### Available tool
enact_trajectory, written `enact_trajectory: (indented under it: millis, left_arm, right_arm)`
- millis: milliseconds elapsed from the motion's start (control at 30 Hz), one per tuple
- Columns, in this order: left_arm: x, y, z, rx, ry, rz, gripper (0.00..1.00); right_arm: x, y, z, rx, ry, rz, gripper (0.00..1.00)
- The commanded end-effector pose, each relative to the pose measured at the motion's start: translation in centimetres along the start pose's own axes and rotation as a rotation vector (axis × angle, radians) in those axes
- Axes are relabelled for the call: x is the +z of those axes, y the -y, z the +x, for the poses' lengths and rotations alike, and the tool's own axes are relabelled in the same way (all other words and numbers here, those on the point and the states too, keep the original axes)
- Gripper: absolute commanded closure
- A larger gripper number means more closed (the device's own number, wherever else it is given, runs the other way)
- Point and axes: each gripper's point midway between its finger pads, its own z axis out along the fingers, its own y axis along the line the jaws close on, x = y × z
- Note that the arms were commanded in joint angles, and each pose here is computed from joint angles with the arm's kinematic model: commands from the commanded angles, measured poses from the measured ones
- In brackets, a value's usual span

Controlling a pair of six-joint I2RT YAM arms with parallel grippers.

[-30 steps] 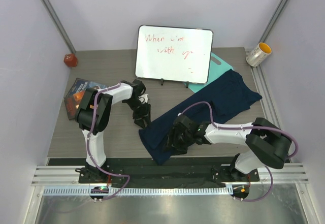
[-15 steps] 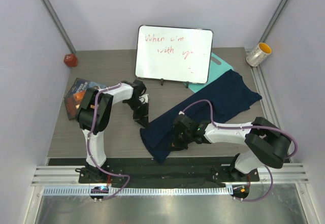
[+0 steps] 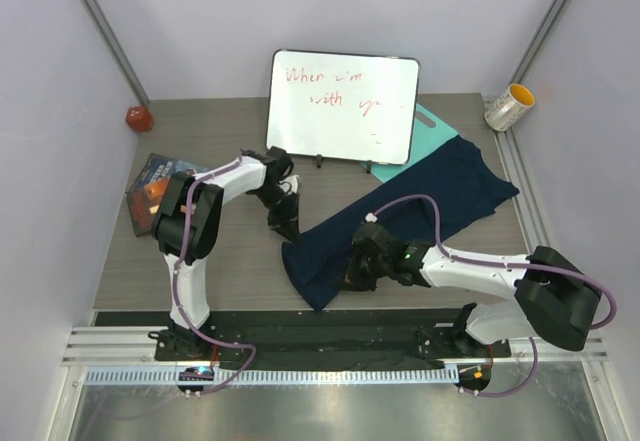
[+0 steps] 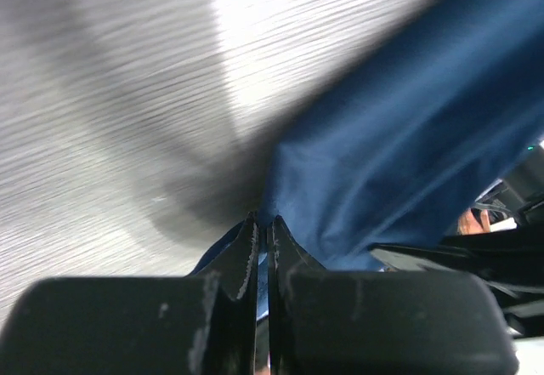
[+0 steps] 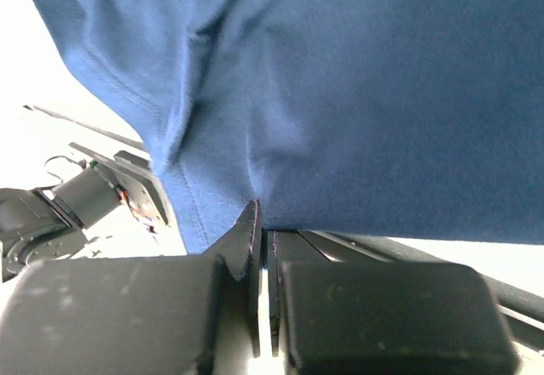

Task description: Fold and stack the t-shirts

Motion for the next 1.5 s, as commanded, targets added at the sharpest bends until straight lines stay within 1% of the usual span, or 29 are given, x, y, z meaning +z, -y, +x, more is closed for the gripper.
enact_trajectory:
  millis: [0, 133, 267, 467, 633, 667, 733, 767, 800, 833, 1033, 1267, 1333, 1467]
  left_arm:
    - [-1.1, 3.0, -1.1, 0.049, 0.02, 0.044, 1.0]
    - [-1.8, 4.5, -2.2, 0.073, 0.044, 0.046, 1.0]
    - [-2.4, 5.5, -2.4, 0.086, 0.044, 0.05, 1.0]
    - [-4.2, 7.8, -3.1, 0.116, 0.082, 0.073, 1.0]
    - [-5.4, 9.7, -4.8, 0.132, 0.113, 0.082, 1.0]
    - [-5.1, 9.6, -5.1, 0.118, 0.097, 0.072, 1.0]
    - [-5.9, 10.5, -6.0, 0.129, 0.124, 0.073, 1.0]
    - [-5.5, 10.4, -6.1, 0.111, 0.105, 0.065, 1.0]
    - [-6.1, 11.3, -6.7, 0.126, 0.127, 0.081, 1.0]
    - [-6.1, 11.5, -6.9, 0.125, 0.129, 0.084, 1.0]
    - [-5.1, 13.0, -7.3, 0.121, 0.138, 0.105, 1.0]
    - [-3.2, 18.0, -8.0, 0.184, 0.198, 0.161, 1.0]
    - [-2.0, 18.5, -8.0, 0.183, 0.18, 0.154, 1.0]
    - [-1.8, 20.2, -8.6, 0.198, 0.208, 0.181, 1.0]
  right_arm:
    - [-0.6, -0.1, -0.8, 0.045, 0.051, -0.013, 0.99]
    - [-1.0, 0.3, -1.1, 0.07, 0.069, -0.013, 0.99]
    - [-1.5, 0.7, -1.3, 0.098, 0.088, -0.021, 0.99]
    - [-2.6, 1.5, -1.9, 0.158, 0.145, -0.04, 0.99]
    - [-3.8, 2.1, -2.5, 0.219, 0.195, -0.087, 0.99]
    - [-4.0, 2.1, -2.7, 0.234, 0.205, -0.094, 0.99]
    - [-4.5, 2.1, -3.0, 0.249, 0.224, -0.11, 0.99]
    - [-4.7, 2.2, -3.1, 0.257, 0.229, -0.111, 0.99]
    - [-4.8, 2.2, -3.1, 0.265, 0.232, -0.115, 0.99]
    - [-5.2, 2.4, -3.9, 0.275, 0.275, -0.117, 0.99]
    - [-6.3, 2.6, -5.2, 0.305, 0.342, -0.12, 0.99]
    - [-7.8, 3.1, -6.3, 0.346, 0.419, -0.129, 0.99]
    - [-8.3, 3.2, -6.8, 0.361, 0.451, -0.132, 0.99]
    - [-9.2, 3.1, -7.7, 0.381, 0.502, -0.16, 0.99]
